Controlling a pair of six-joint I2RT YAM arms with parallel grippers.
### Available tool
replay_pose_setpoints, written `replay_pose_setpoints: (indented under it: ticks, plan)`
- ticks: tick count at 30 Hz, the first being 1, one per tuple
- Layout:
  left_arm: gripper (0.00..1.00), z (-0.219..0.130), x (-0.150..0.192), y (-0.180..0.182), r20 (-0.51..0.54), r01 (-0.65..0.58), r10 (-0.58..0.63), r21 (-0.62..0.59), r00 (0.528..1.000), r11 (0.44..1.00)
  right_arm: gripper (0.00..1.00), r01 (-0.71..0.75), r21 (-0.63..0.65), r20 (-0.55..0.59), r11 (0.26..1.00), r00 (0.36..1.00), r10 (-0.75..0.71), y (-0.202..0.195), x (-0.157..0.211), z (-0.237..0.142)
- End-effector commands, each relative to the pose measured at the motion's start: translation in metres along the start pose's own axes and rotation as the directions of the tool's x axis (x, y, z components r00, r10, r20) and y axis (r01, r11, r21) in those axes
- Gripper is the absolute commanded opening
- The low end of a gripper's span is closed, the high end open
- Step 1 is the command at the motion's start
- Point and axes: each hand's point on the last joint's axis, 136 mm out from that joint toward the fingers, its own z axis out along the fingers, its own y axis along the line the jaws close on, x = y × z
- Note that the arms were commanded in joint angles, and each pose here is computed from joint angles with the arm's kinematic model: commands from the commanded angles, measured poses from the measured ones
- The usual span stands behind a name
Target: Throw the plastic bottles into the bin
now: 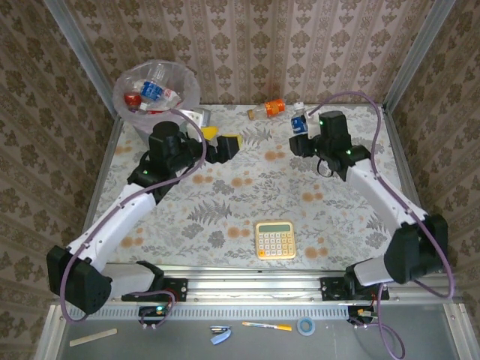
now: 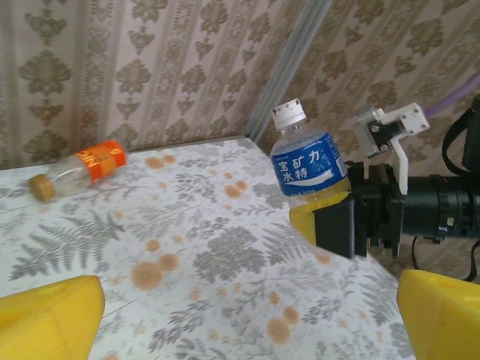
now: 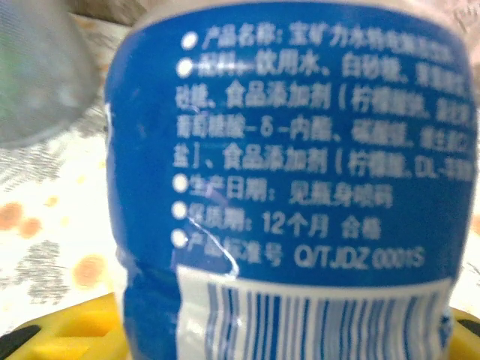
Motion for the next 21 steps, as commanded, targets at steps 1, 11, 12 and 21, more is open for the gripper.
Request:
replay_pose_setpoints:
  ticks: [1, 11, 12, 21]
  plan:
    - [1.0, 0.012, -0.007, -0.021, 0.023, 0.038, -0.04, 0.111, 0.999, 0.993, 0.55, -0.003, -0.124, 0.151, 0.992, 0.988, 0.022, 0.032, -0.03, -0.027]
    - [1.0, 0.042, -0.006, -0.063, -0.012, 0.061, -0.061, 0.279, 0.998, 0.958, 0.55, 0.075, -0.255, 0.195, 0.964, 0.98, -0.025, 0.09, -0.027, -0.052]
    - [1.0, 0.044, -0.006, -0.067, -0.014, 0.064, -0.063, 0.296, 0.998, 0.953, 0.55, 0.079, -0.26, 0.192, 0.962, 0.981, -0.029, 0.093, -0.026, -0.052]
    - [0.98, 0.051, 0.001, -0.082, -0.034, 0.098, -0.092, 0.375, 0.995, 0.922, 0.55, 0.103, -0.307, 0.192, 0.946, 0.98, -0.044, 0.114, -0.023, -0.055]
